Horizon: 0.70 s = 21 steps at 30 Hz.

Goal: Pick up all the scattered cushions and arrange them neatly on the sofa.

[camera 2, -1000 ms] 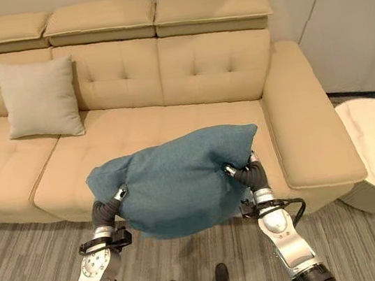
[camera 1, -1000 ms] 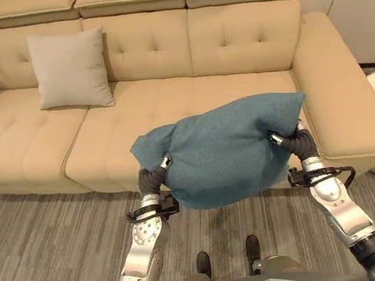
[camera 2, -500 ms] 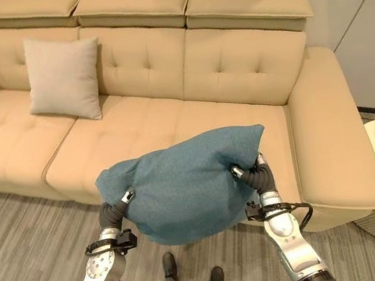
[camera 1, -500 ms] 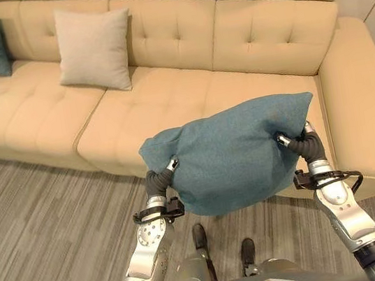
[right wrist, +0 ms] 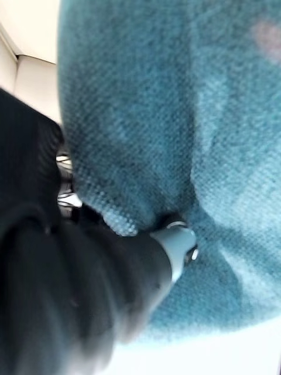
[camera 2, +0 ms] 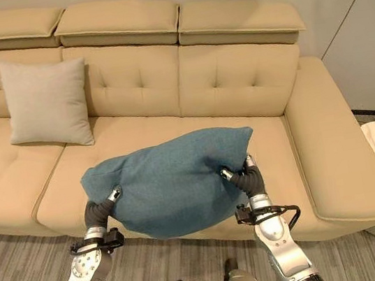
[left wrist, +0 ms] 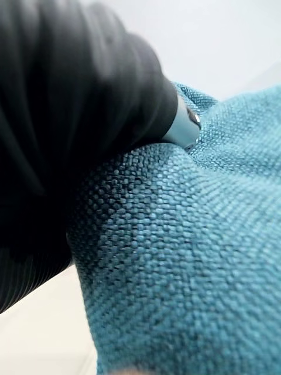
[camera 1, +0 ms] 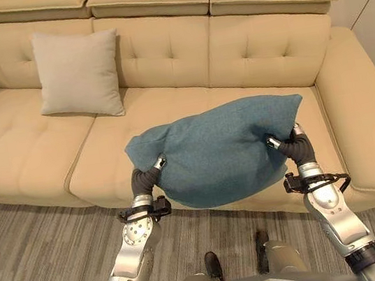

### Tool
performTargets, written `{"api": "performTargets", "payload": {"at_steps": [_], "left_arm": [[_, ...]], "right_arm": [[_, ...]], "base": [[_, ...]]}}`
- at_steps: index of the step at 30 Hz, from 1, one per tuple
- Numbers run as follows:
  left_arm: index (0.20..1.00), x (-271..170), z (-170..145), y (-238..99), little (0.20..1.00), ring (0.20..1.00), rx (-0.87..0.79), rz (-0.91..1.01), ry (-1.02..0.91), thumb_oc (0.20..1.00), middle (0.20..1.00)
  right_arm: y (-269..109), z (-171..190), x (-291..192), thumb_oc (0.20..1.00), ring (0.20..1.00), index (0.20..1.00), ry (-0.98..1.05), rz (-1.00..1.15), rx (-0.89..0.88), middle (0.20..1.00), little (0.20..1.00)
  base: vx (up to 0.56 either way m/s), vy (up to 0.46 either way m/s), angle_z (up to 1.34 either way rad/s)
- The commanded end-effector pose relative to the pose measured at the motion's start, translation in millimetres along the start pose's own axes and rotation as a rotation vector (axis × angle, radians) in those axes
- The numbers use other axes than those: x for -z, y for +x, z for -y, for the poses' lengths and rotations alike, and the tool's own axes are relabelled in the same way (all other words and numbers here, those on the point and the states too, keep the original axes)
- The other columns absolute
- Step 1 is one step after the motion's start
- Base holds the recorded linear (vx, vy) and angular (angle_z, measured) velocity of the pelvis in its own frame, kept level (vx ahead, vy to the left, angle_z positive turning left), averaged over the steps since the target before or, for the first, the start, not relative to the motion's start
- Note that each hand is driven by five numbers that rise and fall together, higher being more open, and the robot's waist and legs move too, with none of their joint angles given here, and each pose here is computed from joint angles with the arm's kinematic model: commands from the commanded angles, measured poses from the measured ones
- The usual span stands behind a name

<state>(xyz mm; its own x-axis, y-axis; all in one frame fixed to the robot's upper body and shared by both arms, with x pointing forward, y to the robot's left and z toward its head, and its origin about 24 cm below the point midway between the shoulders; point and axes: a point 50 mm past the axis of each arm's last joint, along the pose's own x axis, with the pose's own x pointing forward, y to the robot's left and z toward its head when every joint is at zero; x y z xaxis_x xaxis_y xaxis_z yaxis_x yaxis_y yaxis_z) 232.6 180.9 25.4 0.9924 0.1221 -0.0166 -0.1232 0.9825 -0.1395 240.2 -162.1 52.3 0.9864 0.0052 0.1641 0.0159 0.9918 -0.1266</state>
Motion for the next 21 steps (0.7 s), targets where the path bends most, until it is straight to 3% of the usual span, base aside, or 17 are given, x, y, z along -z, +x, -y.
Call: {"api": "performTargets", "payload": {"at_steps": [1,10,21], "left_arm": [[0.200,-44.0,29.3,3.3,0.200,0.200,0.167,0.247,-0.055,0.200,0.200],[0.200,-47.0,44.3,7.2,0.200,0.200,0.220,0.252,-0.110,0.200,0.200],[0.200,-48.9,42.2,5.8,0.200,0.200,0.186,0.256,-0.133,0.200,0.200]], "right_arm": [[23.2,0.8,-53.6,0.200,0.200,0.200,0.060,0.294,0.017,0.200,0.200],[15.5,22.1,-47.4,0.200,0.200,0.200,0.010,0.264,0.060,0.200,0.200],[13.8,27.7,-44.6,0.200,0.200,0.200,0.001,0.246,0.093,0.200,0.200]], "base": [[0.24,-0.047,0.08],[0.27,-0.168,0.46],[0.17,0.069,-0.23]]}}
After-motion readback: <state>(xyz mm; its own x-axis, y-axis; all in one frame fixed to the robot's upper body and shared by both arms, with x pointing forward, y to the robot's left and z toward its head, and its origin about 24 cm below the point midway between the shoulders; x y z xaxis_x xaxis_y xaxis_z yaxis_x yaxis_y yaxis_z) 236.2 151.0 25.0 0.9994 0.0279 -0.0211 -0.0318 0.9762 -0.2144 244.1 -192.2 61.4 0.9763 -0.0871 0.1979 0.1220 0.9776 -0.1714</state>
